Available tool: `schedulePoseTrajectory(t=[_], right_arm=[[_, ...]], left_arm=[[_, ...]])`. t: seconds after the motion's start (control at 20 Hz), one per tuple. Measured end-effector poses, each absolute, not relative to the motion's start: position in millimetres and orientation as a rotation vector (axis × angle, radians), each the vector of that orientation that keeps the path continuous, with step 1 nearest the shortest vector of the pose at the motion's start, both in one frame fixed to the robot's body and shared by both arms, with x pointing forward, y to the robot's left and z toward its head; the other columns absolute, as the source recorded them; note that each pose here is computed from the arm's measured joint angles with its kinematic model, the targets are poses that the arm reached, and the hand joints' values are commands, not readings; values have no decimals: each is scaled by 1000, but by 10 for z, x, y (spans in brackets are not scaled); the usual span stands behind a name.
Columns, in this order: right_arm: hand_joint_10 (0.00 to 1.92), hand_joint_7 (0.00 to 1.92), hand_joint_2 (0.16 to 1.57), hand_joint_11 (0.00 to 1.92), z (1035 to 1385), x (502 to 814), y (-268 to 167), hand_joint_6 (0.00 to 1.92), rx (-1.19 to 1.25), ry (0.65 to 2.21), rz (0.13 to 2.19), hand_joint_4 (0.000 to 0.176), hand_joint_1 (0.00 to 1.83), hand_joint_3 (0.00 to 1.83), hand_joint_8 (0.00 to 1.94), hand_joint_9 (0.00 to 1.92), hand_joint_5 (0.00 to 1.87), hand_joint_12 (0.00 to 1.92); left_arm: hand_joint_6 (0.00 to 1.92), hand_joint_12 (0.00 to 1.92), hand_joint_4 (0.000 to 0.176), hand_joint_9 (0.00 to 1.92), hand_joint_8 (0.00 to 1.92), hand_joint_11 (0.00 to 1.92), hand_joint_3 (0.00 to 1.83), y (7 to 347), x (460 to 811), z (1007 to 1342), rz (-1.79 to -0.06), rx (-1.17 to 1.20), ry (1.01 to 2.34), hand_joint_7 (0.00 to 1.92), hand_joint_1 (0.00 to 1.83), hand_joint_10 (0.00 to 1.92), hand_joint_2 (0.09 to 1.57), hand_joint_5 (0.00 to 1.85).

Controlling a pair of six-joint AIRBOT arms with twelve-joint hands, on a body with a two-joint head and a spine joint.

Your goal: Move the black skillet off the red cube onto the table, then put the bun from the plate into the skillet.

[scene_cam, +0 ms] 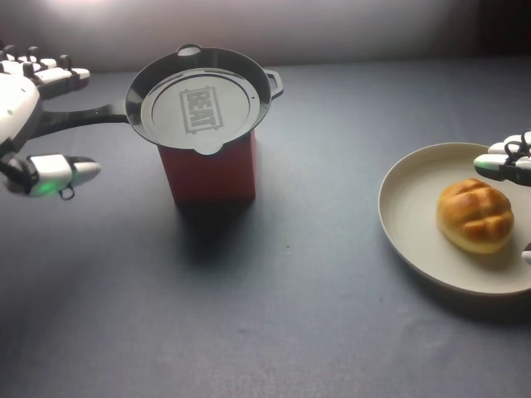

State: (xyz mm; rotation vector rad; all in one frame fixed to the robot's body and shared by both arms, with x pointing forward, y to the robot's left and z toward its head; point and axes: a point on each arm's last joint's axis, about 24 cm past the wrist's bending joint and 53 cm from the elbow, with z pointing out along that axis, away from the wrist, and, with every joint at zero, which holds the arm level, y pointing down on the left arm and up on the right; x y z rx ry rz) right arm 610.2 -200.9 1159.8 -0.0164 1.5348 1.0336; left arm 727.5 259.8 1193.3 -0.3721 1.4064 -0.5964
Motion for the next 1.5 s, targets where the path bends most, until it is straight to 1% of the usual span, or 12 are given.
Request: schedulePoseTrajectory(t=[0.15, 0.2, 0.25, 0.3, 0.35, 0.45, 0.5, 0.55, 0.65, 0.85, 0.95, 1.5], right_arm=[[0, 359, 1237, 290, 11590, 6107, -2008, 2, -19, 1535, 1033, 0, 644, 2, 0, 347, 380, 175], [4, 368, 1237, 297, 11580, 6106, -2004, 4, -20, 1539, 1033, 0, 637, 2, 4, 355, 387, 176], [4, 368, 1237, 297, 11575, 6105, -2000, 4, -23, 1541, 1033, 0, 637, 2, 4, 355, 387, 176], [1, 364, 1239, 304, 11572, 6105, -1998, 2, -23, 1541, 1033, 0, 619, 2, 1, 352, 387, 172], [3, 364, 1240, 312, 11568, 6106, -1996, 2, -27, 1541, 1033, 0, 599, 2, 1, 357, 388, 172], [2, 366, 1243, 314, 11553, 6108, -1990, 2, -27, 1543, 1034, 0, 599, 3, 1, 357, 390, 170], [5, 376, 1247, 325, 11545, 6108, -1986, 2, -27, 1546, 1034, 0, 563, 4, 4, 367, 394, 169], [6, 380, 1254, 330, 11540, 6106, -1983, 2, -29, 1548, 1034, 0, 557, 6, 5, 371, 394, 170], [4, 375, 1257, 332, 11541, 6106, -1983, 1, -28, 1547, 1035, 0, 555, 6, 2, 369, 390, 169], [3, 387, 1282, 327, 11515, 6105, -1967, 2, -26, 1551, 1038, 0, 522, 10, 3, 376, 393, 161], [0, 374, 1289, 320, 11519, 6108, -1971, 0, -23, 1550, 1039, 0, 506, 8, 0, 364, 384, 158], [5, 404, 1342, 287, 11512, 6102, -1961, 3, -13, 1553, 1053, 0, 323, 8, 5, 366, 393, 184]], left_arm=[[12, 742, 110, 345, 11, 0, 1, 2563, 7465, 11876, -609, -403, 1436, 409, 794, 7, 1005, 495], [11, 827, 67, 539, 15, 95, 0, 2551, 7529, 11849, -615, -421, 1445, 583, 832, 27, 1008, 617], [11, 827, 67, 539, 15, 95, 0, 2527, 7566, 11823, -623, -435, 1454, 583, 832, 27, 1008, 617], [20, 990, 0, 796, 21, 258, 1, 2481, 7629, 11783, -635, -452, 1465, 875, 885, 39, 1050, 838], [809, 1236, 129, 920, 27, 352, 7, 2457, 7660, 11761, -639, -457, 1472, 1000, 976, 67, 1104, 929], [1015, 1670, 67, 1106, 778, 957, 2, 2434, 7668, 11729, -646, -462, 1485, 1143, 1051, 1221, 1114, 974], [1214, 1871, 0, 1121, 1355, 1051, 1, 2438, 7668, 11725, -648, -469, 1485, 1075, 949, 1650, 1116, 896], [1667, 1911, 0, 1265, 1808, 1289, 1, 2446, 7676, 11726, -657, -480, 1481, 1091, 865, 1867, 1116, 789], [1911, 1921, 157, 1287, 1916, 1381, 0, 2450, 7706, 11731, -685, -513, 1461, 1114, 799, 1919, 1125, 829], [1921, 1921, 175, 1476, 1921, 1524, 9, 2396, 7699, 11713, -716, -523, 1458, 1312, 887, 1921, 1208, 1124], [1921, 1921, 5, 1564, 1921, 1602, 1, 2414, 7676, 11708, -730, -538, 1443, 1406, 1004, 1921, 1256, 1261], [1921, 1921, 0, 1610, 1921, 1634, 0, 2339, 7492, 11779, -852, -566, 1348, 1474, 1276, 1921, 1321, 1288]])
